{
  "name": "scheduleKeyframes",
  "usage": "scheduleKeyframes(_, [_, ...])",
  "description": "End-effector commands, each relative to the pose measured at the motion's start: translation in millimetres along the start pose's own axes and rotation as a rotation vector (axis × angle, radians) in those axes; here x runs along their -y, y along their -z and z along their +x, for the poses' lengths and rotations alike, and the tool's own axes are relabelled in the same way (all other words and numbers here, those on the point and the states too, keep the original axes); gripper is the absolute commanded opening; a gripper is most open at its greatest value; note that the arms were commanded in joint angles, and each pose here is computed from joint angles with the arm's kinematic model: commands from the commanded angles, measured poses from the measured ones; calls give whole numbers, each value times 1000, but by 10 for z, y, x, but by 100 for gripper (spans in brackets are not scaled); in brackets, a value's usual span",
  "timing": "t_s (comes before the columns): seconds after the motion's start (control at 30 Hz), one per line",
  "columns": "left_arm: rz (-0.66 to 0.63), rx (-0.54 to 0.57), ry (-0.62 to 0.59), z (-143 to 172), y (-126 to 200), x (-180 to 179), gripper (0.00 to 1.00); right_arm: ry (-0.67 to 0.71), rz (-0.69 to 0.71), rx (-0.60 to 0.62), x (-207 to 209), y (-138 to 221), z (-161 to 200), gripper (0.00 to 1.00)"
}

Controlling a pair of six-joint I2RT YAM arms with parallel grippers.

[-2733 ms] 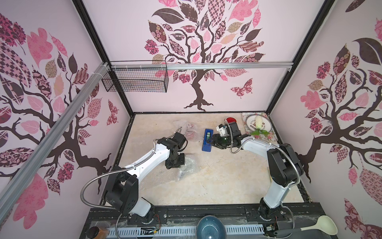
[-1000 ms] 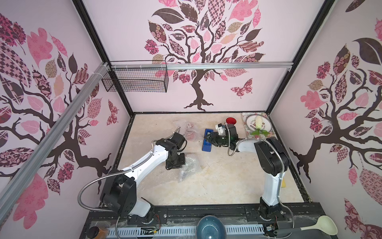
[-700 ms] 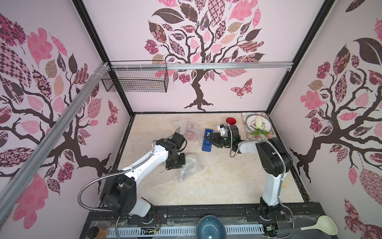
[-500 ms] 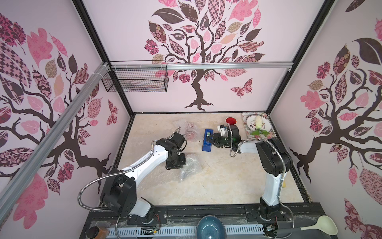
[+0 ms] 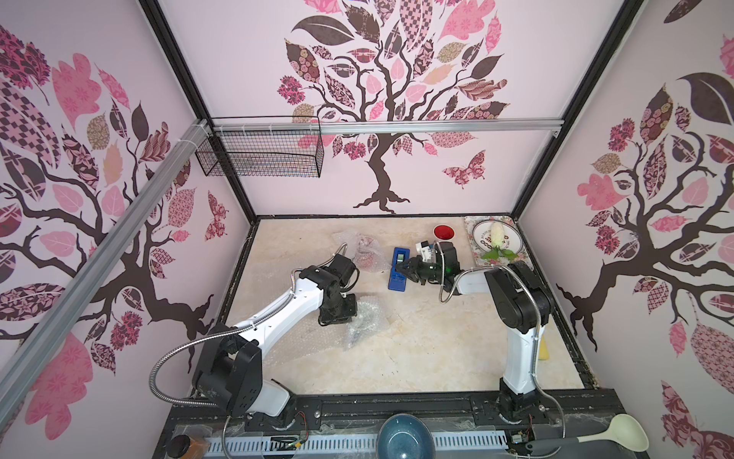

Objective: Wrap mugs in bubble wrap
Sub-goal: Tear off the tape using the Tape Cutter.

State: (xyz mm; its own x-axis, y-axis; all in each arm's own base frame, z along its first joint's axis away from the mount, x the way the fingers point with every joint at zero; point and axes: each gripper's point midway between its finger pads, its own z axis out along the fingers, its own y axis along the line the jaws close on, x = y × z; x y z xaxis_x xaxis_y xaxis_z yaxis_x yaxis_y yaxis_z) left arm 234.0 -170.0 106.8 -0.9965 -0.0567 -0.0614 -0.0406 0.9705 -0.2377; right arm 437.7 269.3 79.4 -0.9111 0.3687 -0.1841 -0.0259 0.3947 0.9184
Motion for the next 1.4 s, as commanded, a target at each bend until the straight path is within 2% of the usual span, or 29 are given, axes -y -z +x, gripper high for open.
scheduleKeyframes(0.0, [45,31,-17,-72,50,86,0,-8,-11,27,-152,18,-147,10])
scheduleKeyframes(0.17, [48,30,-14,-68,40,87,0,49,-61,83,-620,182,-497,0])
scheduleKeyframes(0.3, [58,26,-9,-54,-1,93,0,84,-104,56,-945,188,-714,0])
scheduleKeyframes(0.63, [75,11,7,-7,-96,84,0,120,-170,46,-1427,245,-900,0])
scheduleKeyframes(0.8, [71,6,11,10,-135,64,0,67,-208,46,-1466,363,-753,0])
scheduleKeyframes(1.37, [36,-8,-9,-56,-205,60,0,-69,-168,3,-882,556,24,0])
